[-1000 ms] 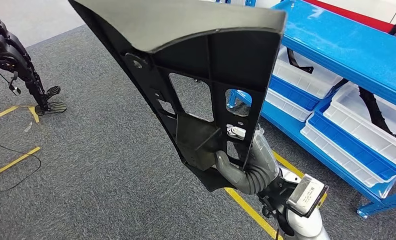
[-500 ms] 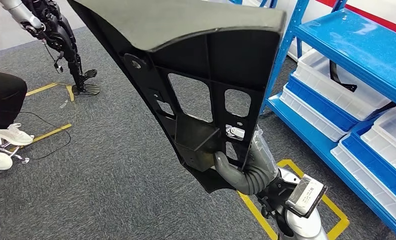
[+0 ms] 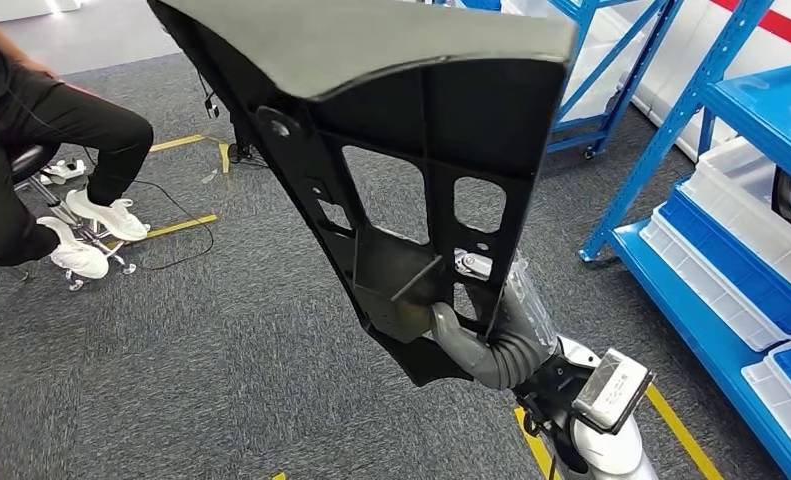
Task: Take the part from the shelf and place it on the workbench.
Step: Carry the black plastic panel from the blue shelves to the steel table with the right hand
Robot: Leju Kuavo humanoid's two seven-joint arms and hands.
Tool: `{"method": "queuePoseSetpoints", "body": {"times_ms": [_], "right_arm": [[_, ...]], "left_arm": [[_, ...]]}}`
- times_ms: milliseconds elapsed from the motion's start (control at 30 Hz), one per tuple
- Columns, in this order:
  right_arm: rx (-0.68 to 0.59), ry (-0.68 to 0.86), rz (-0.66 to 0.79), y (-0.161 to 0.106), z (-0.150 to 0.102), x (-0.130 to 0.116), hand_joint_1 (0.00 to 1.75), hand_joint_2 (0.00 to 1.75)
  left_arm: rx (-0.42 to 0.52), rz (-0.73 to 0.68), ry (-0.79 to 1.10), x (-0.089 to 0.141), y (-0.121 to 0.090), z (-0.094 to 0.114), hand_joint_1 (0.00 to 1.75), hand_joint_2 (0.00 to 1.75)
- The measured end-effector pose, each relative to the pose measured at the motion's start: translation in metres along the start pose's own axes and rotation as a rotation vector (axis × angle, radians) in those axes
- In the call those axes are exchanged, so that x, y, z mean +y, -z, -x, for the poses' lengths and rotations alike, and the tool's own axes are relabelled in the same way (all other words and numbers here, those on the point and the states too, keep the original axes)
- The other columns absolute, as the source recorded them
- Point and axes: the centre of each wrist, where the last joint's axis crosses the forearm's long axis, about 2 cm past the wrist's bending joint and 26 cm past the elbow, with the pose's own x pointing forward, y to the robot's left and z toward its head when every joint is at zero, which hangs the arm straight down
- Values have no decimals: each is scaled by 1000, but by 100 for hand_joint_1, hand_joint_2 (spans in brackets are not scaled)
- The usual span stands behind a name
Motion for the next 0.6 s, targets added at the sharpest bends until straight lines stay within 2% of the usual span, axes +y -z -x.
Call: {"method": "queuePoseSetpoints", "body": {"times_ms": [600], "right_arm": [[-4, 21, -1, 4, 1, 4, 175, 175]], "left_arm": [[4, -8, -5, -5, 0, -2, 0, 175]]}}
